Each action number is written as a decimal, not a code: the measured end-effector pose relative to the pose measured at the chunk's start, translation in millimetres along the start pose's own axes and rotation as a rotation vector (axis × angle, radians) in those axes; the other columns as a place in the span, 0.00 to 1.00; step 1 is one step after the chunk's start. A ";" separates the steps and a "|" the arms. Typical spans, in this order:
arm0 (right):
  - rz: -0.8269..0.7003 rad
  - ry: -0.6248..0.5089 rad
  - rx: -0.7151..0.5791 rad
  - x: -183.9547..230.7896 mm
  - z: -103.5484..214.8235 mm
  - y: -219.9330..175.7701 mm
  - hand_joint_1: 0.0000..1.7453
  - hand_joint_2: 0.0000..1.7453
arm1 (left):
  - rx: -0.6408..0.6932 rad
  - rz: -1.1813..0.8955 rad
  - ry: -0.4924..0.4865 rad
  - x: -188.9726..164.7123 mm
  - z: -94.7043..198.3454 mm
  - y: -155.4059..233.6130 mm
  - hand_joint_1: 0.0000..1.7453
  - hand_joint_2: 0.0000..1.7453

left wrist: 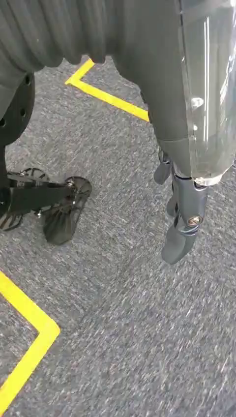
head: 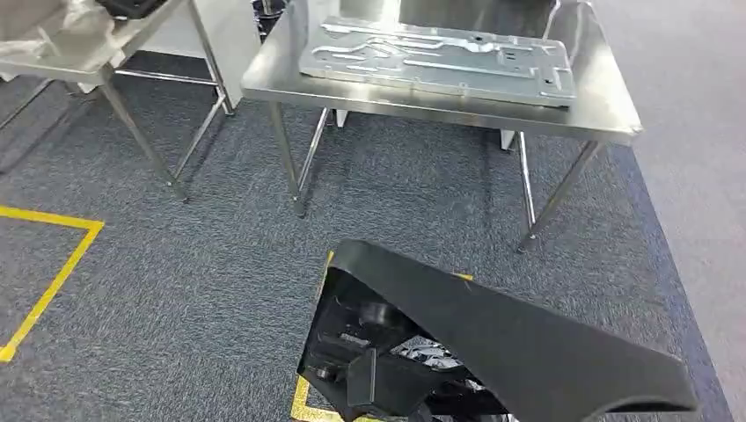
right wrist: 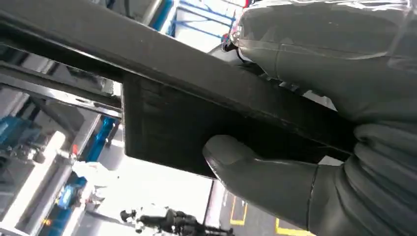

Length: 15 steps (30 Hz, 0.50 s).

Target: Take the parts from the cabinet and place them on the table.

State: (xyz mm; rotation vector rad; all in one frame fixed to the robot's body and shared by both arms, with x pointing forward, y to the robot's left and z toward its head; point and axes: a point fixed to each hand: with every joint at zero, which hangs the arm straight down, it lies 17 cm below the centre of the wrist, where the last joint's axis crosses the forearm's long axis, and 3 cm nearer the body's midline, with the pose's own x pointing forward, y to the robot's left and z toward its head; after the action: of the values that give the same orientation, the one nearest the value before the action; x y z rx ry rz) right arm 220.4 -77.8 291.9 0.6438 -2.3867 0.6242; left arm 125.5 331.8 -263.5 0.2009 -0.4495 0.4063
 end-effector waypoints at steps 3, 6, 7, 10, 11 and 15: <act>-0.005 -0.003 0.001 0.9 -1.0 0.6 1.00 1.00 | -0.002 -0.001 -0.005 3.1 -0.7 -1.2 0.00 1.00; -0.013 -0.014 -0.001 3.5 -4.2 1.3 1.00 1.00 | 0.003 -0.004 -0.001 0.3 -0.2 0.5 0.00 1.00; -0.016 -0.014 -0.001 3.7 -4.2 1.7 1.00 1.00 | 0.004 -0.005 0.002 -1.2 0.1 1.3 0.00 1.00; -0.017 -0.009 -0.009 3.2 -3.0 1.5 1.00 1.00 | 0.008 -0.007 0.005 -3.6 0.5 3.0 0.00 1.00; -0.014 -0.009 -0.013 3.1 -2.9 0.8 1.00 1.00 | 0.007 -0.008 0.003 -2.6 0.3 2.4 0.00 1.00; 0.003 -0.007 -0.028 2.5 -3.2 -2.3 1.00 1.00 | -0.003 -0.009 -0.003 0.5 0.0 -0.4 0.00 1.00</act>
State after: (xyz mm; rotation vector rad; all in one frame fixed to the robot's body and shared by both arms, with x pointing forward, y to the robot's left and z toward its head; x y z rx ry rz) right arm 221.2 -78.5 296.5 0.6321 -2.3993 0.5892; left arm 126.1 331.7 -263.3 0.2004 -0.4525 0.3968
